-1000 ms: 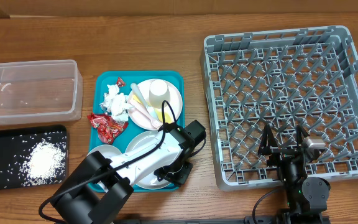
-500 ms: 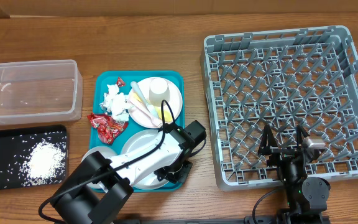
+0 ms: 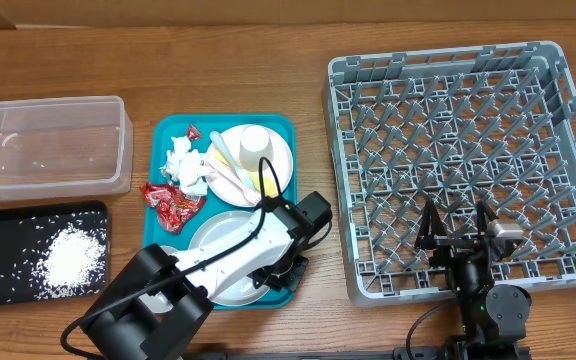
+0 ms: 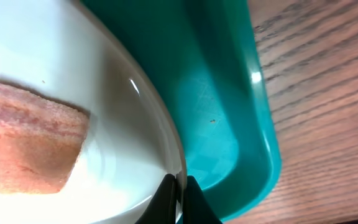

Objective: Sort waste into correct bins and load items into the dishwasher rack
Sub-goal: 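Grasp the white plate with orange food piece using the left gripper, then carry the plate left and tip the food onto the black tray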

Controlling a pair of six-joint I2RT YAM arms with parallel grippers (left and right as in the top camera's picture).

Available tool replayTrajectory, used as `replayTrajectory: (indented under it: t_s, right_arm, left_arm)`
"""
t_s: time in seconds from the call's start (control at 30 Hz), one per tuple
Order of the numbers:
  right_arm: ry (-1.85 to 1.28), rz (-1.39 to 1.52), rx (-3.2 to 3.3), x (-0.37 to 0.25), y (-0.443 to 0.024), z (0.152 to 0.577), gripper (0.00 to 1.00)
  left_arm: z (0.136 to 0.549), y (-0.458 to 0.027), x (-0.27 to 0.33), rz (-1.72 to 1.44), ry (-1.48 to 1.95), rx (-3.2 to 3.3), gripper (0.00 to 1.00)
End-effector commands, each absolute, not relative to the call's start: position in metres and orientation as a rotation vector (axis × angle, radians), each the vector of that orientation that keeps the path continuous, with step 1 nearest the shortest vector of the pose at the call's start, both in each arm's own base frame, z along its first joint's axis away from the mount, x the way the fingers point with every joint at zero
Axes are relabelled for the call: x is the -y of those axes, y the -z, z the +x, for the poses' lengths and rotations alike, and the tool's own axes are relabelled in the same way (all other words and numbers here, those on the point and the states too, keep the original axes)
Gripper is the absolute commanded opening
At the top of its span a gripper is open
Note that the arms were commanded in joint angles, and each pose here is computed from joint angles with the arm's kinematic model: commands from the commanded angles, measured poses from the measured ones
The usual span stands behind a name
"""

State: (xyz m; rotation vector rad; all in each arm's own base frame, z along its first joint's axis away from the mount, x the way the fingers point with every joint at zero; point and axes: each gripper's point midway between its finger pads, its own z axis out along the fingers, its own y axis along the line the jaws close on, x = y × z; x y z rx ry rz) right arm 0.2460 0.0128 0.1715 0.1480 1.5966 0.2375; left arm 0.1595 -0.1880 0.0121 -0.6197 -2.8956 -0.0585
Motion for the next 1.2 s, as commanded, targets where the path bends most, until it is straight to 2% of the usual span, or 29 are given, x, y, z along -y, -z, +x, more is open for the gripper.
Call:
replayTrajectory:
  t_s: [0.0, 0.53, 0.73, 0.83, 1.07, 1.17]
  right_arm:
    - [-0.223, 0.151, -1.592, -0.010, -0.170, 0.246, 1.00]
    - [-0.223, 0.151, -1.592, -0.010, -0.170, 0.246, 1.00]
    - [-0.223, 0.151, -1.592, -0.010, -0.170, 0.246, 1.00]
    - [-0.223, 0.151, -1.592, -0.010, -0.170, 0.246, 1.00]
    - [-0.223, 0.151, -1.592, -0.010, -0.170, 0.246, 1.00]
    - [-0.223, 0.151, -1.592, -0.010, -0.170, 0.246, 1.00]
  left_arm:
    - [0.163, -0.027, 0.210, -0.573, -0.044, 2.897, 0.04]
    - [0.193, -0.092, 0.241, -0.610, -0.134, 2.969, 0.04]
    - [0.215, -0.134, 0.246, -0.578, -0.180, 3.039, 0.04]
    - [0.232, -0.157, 0.235, -0.511, -0.181, 3.090, 0.04]
    - [0.259, -0.185, 0.175, -0.265, 0.069, 3.192, 0.04]
    - [0.267, -0.203, 0.159, -0.125, 0.041, 3.244, 0.04]
